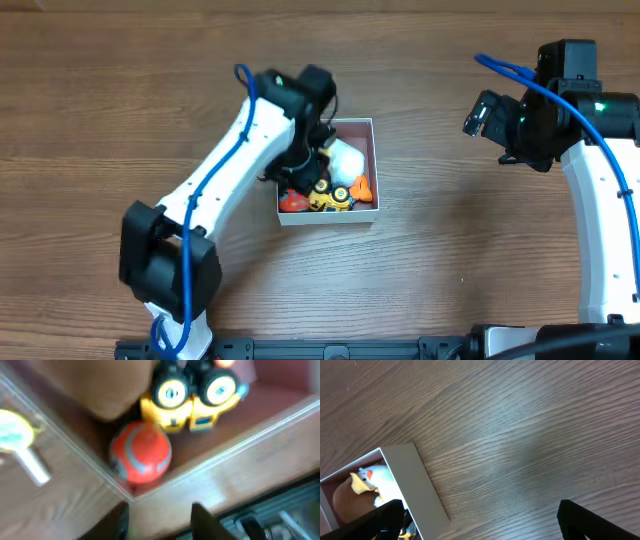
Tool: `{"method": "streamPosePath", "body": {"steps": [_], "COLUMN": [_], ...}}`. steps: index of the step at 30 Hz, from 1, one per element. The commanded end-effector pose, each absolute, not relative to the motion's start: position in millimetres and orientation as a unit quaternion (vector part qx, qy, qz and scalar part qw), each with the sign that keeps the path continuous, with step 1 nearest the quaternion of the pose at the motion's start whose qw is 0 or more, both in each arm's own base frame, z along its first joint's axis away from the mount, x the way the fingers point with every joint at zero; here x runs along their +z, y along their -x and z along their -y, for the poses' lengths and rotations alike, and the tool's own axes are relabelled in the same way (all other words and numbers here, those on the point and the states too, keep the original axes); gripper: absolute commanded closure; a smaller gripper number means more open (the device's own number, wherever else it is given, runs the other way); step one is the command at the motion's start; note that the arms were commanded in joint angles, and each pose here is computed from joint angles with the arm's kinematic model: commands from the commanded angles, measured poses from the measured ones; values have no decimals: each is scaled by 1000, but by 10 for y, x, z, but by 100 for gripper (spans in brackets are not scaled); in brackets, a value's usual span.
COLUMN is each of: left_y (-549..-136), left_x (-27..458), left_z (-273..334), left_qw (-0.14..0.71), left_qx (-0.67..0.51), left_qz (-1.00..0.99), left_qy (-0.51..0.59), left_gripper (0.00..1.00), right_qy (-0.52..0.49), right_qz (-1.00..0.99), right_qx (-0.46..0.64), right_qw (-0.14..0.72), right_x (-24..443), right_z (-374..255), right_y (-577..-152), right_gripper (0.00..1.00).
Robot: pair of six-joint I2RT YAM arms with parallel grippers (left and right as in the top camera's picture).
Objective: Pack container
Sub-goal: 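Place the red ball into the box and withdraw the left arm, then grasp the cat-face rattle drum by its handle with the left gripper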
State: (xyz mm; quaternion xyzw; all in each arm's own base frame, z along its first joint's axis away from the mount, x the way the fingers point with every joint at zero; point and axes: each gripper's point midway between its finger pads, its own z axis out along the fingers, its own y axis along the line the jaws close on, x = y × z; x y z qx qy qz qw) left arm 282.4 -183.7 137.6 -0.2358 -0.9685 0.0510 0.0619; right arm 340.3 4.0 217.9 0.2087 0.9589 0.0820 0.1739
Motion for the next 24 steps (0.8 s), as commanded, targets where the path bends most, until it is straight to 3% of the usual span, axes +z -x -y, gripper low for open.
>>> {"method": "streamPosePath", "body": {"steps": [1,6,11,15,24], "left_y": [-3080,-3165,-3197,-2893,-2933], "left_x": [2073,2132,1573,970,169], "left_z": [1714,1326,700,493,256], "left_qw": [-17,-12,52,127,78], "left_qx": [32,8,5,43,-8], "left_qz": [974,987,997,990,995], "left_qy": [224,161,56,47,57], "left_gripper": [47,40,41,48,50], "right_qy": [-205,-206,-206,-205,-205], "right_qz": [-959,-960,-959,-959,-958], "right_qx": [82,82,82,83,83], "right_qw": [175,174,174,178,181], "right_x": [2186,2183,2184,2190,2196], "right_z": [-37,-38,-38,-38,-37], "right_y": [-3412,-3404,-3407,-3424,-3439], "right_gripper": [0,0,0,0,0]}}
